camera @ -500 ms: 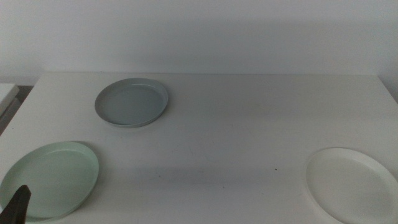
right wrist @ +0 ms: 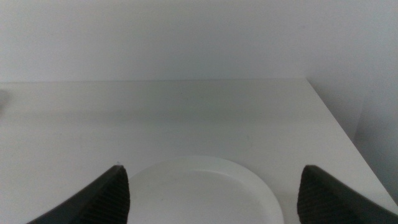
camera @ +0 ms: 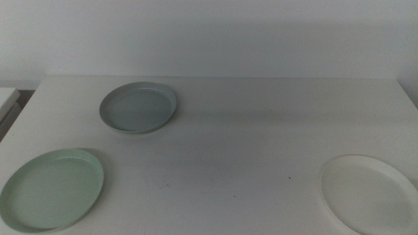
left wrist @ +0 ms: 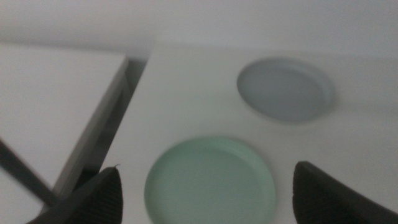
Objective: Stack the three bowls on top of each other.
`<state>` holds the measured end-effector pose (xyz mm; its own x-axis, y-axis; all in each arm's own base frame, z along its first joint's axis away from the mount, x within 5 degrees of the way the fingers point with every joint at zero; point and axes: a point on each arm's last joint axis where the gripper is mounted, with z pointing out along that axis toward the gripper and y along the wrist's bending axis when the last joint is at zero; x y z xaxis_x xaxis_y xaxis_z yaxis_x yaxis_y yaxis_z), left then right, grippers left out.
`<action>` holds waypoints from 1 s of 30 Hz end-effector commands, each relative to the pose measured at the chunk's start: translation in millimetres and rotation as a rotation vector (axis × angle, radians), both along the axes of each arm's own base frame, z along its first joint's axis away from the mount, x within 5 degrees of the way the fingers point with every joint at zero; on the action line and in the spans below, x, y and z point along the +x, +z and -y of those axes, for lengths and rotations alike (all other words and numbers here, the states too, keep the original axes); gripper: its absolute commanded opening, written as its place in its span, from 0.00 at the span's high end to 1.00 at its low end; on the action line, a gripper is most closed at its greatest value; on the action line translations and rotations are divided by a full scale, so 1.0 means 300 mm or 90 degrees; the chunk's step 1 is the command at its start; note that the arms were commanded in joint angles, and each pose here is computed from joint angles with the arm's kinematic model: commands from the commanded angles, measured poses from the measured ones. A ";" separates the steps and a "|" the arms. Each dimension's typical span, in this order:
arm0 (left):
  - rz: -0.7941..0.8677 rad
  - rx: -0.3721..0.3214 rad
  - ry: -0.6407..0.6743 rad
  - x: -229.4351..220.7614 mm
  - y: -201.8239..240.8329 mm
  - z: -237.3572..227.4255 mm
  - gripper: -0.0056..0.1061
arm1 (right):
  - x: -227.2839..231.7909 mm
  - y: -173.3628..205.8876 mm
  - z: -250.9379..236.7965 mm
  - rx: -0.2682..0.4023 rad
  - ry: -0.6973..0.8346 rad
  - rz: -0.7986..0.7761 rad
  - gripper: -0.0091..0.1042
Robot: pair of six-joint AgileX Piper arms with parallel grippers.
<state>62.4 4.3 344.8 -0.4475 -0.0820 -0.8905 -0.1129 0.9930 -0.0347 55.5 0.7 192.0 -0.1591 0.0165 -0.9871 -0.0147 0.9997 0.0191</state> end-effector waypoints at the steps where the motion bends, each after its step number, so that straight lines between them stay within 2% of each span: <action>1: -0.090 -0.023 -0.004 0.015 0.086 0.001 0.11 | 0.000 -0.001 0.001 -0.005 -0.004 0.005 0.11; 4: -0.140 -0.033 -0.014 0.039 0.185 0.000 0.11 | 0.000 -0.001 0.001 -0.005 -0.004 0.005 0.11; 7: -0.147 -0.041 -0.022 0.089 0.243 -0.006 0.11 | 0.000 -0.001 0.001 -0.005 -0.004 0.005 0.11; 13: -0.204 -0.067 -0.040 0.225 0.241 -0.024 0.11 | 0.000 -0.001 0.001 -0.005 -0.004 0.005 0.11; 17: -0.277 -0.045 -0.066 0.332 0.184 -0.049 0.11 | 0.000 -0.001 0.001 -0.005 -0.004 0.005 0.11; 30: -0.516 0.034 -0.053 0.605 -0.050 -0.164 0.11 | 0.000 -0.001 0.001 -0.005 -0.004 0.005 0.11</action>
